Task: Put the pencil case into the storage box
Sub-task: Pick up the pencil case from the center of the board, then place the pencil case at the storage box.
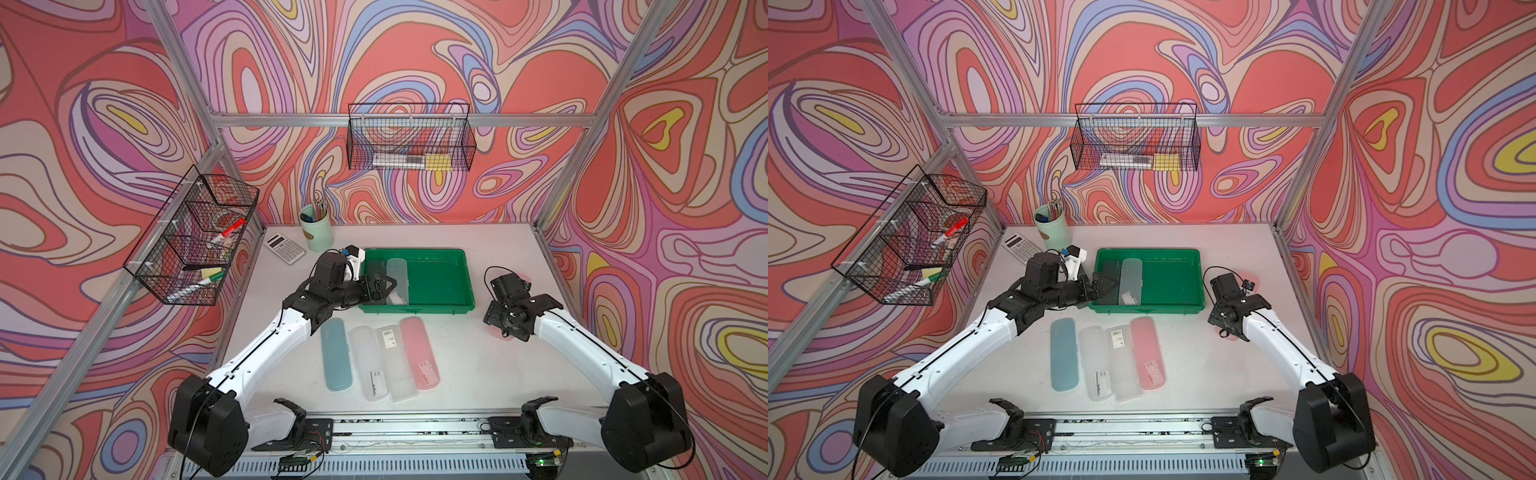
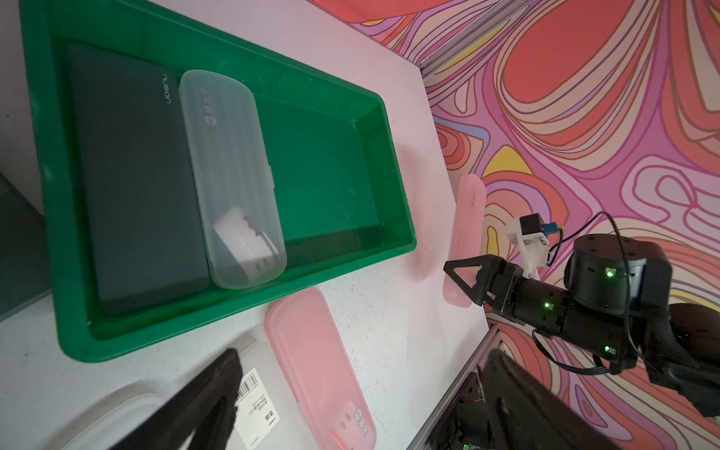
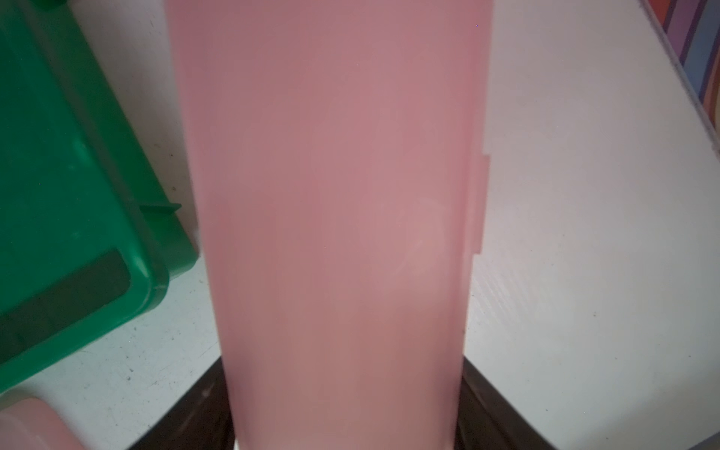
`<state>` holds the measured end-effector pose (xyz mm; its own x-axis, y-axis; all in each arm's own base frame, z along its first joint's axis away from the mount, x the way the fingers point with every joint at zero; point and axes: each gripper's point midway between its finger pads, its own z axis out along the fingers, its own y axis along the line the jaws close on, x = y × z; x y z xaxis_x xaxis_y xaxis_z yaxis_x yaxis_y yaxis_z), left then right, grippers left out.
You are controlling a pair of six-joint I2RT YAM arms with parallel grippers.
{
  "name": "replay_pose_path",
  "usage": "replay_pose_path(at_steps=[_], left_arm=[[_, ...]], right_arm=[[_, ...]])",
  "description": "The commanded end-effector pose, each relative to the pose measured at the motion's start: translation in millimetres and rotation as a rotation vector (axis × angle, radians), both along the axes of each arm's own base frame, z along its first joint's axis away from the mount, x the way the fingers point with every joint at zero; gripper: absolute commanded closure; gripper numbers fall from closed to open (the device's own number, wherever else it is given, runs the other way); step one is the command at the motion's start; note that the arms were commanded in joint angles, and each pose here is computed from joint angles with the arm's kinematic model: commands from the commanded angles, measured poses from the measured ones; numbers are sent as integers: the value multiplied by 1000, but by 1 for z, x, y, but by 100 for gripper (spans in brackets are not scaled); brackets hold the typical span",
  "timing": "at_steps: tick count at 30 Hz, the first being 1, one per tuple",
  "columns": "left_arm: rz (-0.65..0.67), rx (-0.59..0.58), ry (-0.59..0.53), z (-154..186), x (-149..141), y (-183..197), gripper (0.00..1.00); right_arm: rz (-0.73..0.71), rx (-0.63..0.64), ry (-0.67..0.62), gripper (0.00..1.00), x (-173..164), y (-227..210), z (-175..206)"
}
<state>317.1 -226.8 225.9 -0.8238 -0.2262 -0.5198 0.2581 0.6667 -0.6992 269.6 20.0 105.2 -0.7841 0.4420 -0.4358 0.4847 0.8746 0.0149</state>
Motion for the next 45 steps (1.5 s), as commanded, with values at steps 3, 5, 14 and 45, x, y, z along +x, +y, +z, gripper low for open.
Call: replay_pose_path(at_steps=[3, 5, 14, 45], left_arm=[[-37, -45, -109, 43, 16, -13, 1], [-48, -27, -145, 53, 25, -16, 1], [-120, 34, -136, 40, 55, -33, 1], [23, 44, 49, -38, 39, 2, 1]], right_arm=[[56, -53, -53, 28, 18, -1, 38], [94, -48, -70, 28, 31, 5, 52], [335, 27, -133, 29, 93, 72, 81], [528, 95, 29, 30, 137, 213, -51]])
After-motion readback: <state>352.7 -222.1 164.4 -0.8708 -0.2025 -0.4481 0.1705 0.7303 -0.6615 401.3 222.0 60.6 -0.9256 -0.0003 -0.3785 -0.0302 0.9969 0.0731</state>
